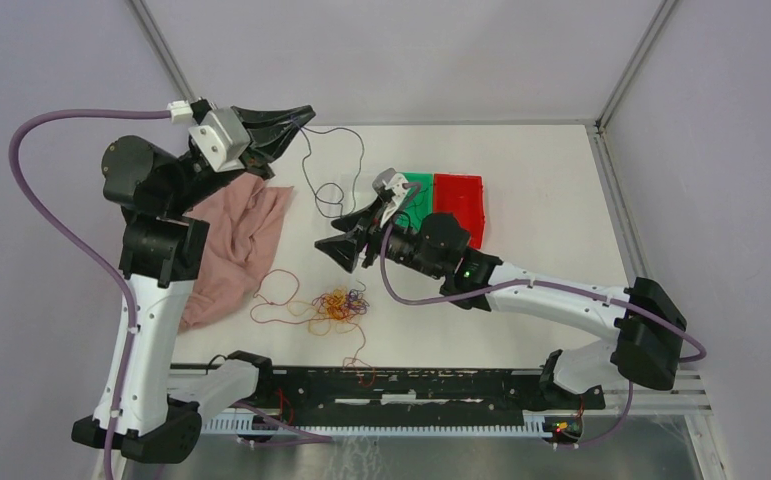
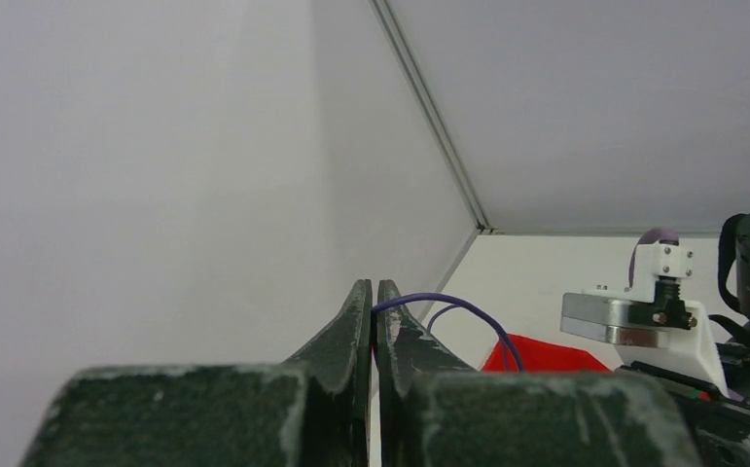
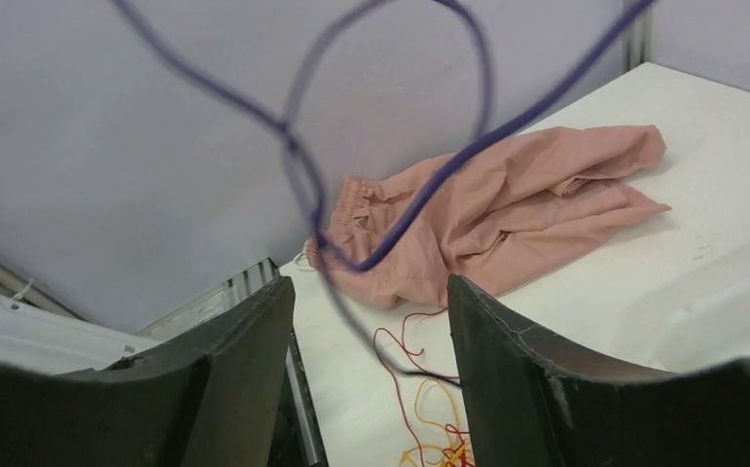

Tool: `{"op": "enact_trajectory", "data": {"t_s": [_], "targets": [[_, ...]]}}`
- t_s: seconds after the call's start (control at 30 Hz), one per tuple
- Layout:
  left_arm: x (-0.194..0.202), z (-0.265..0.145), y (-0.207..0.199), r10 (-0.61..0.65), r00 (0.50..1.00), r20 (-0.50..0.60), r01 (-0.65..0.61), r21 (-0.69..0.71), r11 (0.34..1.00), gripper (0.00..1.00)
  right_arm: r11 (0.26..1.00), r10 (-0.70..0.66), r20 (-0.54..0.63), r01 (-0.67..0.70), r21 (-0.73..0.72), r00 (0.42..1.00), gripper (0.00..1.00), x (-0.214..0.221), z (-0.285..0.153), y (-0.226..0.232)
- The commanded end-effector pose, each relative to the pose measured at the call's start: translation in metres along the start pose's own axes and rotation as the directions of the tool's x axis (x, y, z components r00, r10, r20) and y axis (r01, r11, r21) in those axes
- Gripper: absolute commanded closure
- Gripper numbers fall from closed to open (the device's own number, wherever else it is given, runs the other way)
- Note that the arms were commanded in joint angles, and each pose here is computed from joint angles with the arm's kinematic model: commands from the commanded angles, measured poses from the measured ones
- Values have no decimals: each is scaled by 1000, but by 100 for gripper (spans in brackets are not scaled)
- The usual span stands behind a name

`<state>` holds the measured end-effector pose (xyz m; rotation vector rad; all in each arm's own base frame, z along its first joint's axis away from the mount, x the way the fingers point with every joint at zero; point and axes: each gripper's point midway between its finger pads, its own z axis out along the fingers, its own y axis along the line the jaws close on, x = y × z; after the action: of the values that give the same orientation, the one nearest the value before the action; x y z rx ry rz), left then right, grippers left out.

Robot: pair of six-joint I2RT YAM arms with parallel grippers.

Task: Untangle the cables
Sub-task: Untie the cable, then place the cable in the bin.

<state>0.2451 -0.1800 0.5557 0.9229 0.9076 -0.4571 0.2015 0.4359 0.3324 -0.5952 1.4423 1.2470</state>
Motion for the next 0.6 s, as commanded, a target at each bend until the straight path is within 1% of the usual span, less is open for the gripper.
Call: {"op": "enact_trajectory", "data": {"t_s": [0.0, 0.1, 0.27, 0.4, 0.57], "targets": [[-15, -4, -10, -38, 999, 35, 37, 27, 999, 97, 990, -108, 69, 101, 101, 992, 38, -33, 1, -11], [-15, -5, -13, -53, 998, 35, 52, 33, 998, 97, 974, -154, 59, 141, 175, 986, 41, -34, -5, -26], [-9, -7, -19, -92, 995, 25, 91, 45, 995, 97, 967, -157, 70, 139, 214, 985, 49, -41, -10, -33], [-4, -9, -23, -108, 994, 16, 107, 49, 993, 97, 962, -148, 83, 124, 244, 985, 48, -48, -18, -37], [1, -8, -26, -136, 991, 12, 135, 55, 989, 97, 967, -127, 80, 105, 234, 989, 45, -48, -19, -36]]}}
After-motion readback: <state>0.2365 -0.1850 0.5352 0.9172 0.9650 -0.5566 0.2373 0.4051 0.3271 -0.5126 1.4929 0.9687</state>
